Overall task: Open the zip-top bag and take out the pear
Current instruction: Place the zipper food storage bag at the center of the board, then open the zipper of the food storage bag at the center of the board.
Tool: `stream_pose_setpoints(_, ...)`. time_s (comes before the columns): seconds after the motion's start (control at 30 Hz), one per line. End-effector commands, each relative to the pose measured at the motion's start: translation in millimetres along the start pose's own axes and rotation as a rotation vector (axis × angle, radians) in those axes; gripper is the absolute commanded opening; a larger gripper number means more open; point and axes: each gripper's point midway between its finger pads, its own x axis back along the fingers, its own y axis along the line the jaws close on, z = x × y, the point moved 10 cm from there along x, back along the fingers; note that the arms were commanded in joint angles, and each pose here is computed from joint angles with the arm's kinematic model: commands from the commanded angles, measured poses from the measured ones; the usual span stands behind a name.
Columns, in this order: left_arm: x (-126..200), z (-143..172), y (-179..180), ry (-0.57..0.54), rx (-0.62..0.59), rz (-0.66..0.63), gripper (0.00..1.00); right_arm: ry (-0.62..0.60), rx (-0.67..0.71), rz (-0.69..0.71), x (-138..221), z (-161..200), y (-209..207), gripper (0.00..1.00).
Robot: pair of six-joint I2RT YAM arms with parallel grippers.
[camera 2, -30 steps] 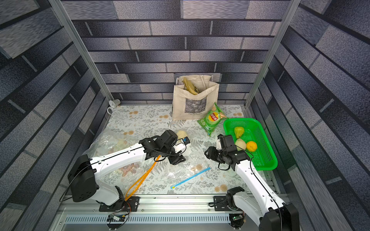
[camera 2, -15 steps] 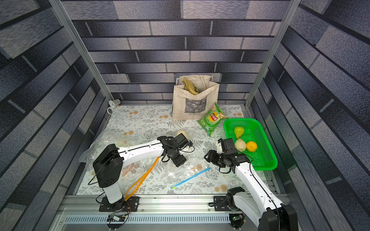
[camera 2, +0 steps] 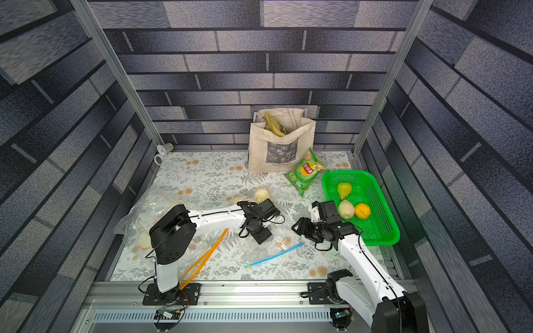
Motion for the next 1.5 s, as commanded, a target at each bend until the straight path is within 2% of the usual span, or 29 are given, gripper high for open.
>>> stream_pose_setpoints(0.0, -10, 0, -5, 0.012, 0.014, -0.063, 0.65, -0.005, -0.017, -0.015, -2, 2, -3, 0.64)
stream_pose_setpoints(0.1, -20, 2, -10, 0.034, -0.001, -0.095, 0.60, -0.004, -0.021, -0.017, -2, 1, -3, 0.64)
stream_pose_setpoints(0.2, -30, 5, -13, 0.053, 0.002, -0.103, 0.50, -0.004, -0.023, -0.012, -1, 2, -4, 0.64)
stream_pose_setpoints(0.37, -44, 12, -13, 0.071, 0.031, -0.064, 0.29, -0.009, -0.026, -0.006, 2, 5, -5, 0.64)
stream_pose_setpoints(0.53, -51, 16, -1, 0.061, 0.118, 0.036, 0.02, -0.010, -0.037, -0.003, 3, 8, -7, 0.63)
stream_pose_setpoints(0.57, -52, 16, 3, 0.056, 0.138, 0.051, 0.00, -0.007, -0.041, -0.007, 2, 9, -7, 0.63)
stream_pose_setpoints(0.87, -45, -2, 66, -0.087, 0.394, 0.133, 0.00, 0.065, -0.136, -0.081, -14, 20, -16, 0.52)
stream_pose_setpoints(1.07, -48, -15, 77, -0.101, 0.409, 0.128, 0.00, 0.073, -0.186, -0.141, -22, 15, -14, 0.51)
stream_pose_setpoints(1.47, -54, -10, 79, -0.090, 0.429, 0.137, 0.00, 0.030, -0.317, -0.254, -37, -1, -11, 0.51)
